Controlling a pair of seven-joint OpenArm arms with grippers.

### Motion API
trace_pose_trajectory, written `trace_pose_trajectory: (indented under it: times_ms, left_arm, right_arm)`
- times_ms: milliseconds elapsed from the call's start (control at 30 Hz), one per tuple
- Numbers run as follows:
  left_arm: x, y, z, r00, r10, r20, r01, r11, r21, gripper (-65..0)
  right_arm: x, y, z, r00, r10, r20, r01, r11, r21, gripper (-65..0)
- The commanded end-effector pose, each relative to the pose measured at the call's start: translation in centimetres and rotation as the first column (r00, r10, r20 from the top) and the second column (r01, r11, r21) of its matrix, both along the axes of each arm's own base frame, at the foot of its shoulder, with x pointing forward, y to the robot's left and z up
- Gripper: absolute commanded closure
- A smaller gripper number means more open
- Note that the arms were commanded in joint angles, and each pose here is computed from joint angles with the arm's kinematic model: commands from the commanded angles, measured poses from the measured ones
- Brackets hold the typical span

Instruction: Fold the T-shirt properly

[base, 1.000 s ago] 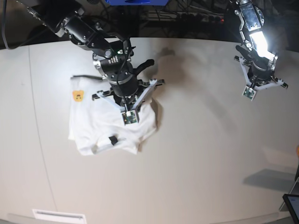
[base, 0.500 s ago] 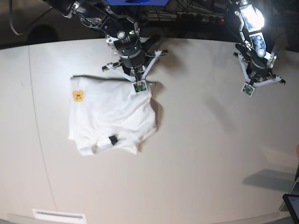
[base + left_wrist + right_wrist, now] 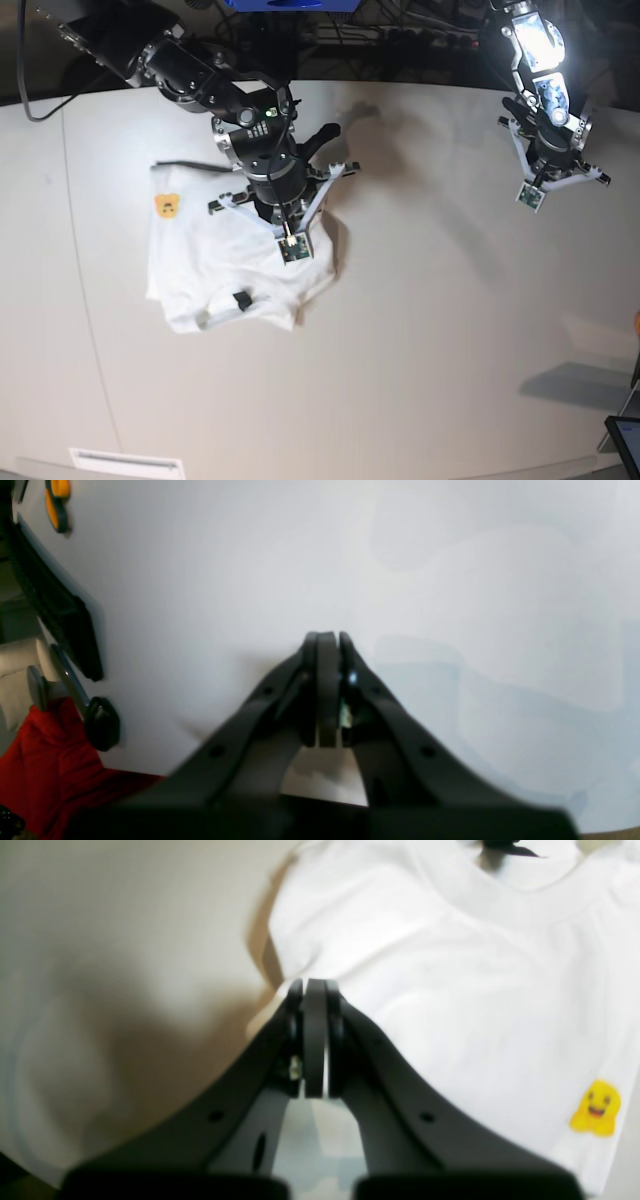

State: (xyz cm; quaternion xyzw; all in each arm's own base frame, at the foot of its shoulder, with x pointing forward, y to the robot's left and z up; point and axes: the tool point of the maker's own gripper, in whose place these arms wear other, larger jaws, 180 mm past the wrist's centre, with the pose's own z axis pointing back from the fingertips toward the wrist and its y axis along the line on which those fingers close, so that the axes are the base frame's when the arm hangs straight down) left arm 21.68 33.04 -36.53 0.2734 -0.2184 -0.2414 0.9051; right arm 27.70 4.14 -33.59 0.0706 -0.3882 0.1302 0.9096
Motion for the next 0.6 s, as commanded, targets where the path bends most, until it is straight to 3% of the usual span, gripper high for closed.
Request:
trace_pose_trajectory:
  times_ms: [0, 167, 400, 567]
  left_arm:
    - [0.4, 0.6, 1.0, 1.000, -0.002, 0.027, 0.001, 1.000, 0.025, 0.0]
    - [0.4, 0.8, 1.1, 1.000, 0.000, 0.028, -0.001, 1.000, 0.029, 0.0]
    - [0.6, 0.8, 1.2, 0.999, 0.001, 0.033, -0.002, 1.000, 0.029, 0.0]
    - [0.7, 0.4, 1.1, 0.999, -0.007, 0.032, 0.007, 1.000, 0.025, 0.0]
  right_arm:
    - [1.2, 0.1, 0.9, 0.999, -0.006, 0.050, 0.005, 1.000, 0.004, -0.1]
    - [1.0, -0.8, -2.7, 1.000, -0.020, 0.023, 0.022, 0.998, -0.066, -0.1]
    - [-3.2, -1.4, -7.1, 0.998, -0.025, -0.054, 0.020, 0.995, -0.098, -0.1]
    - [-4.1, -1.0, -6.9, 0.998, -0.024, -0.065, 0.019, 0.997, -0.079, -0.1]
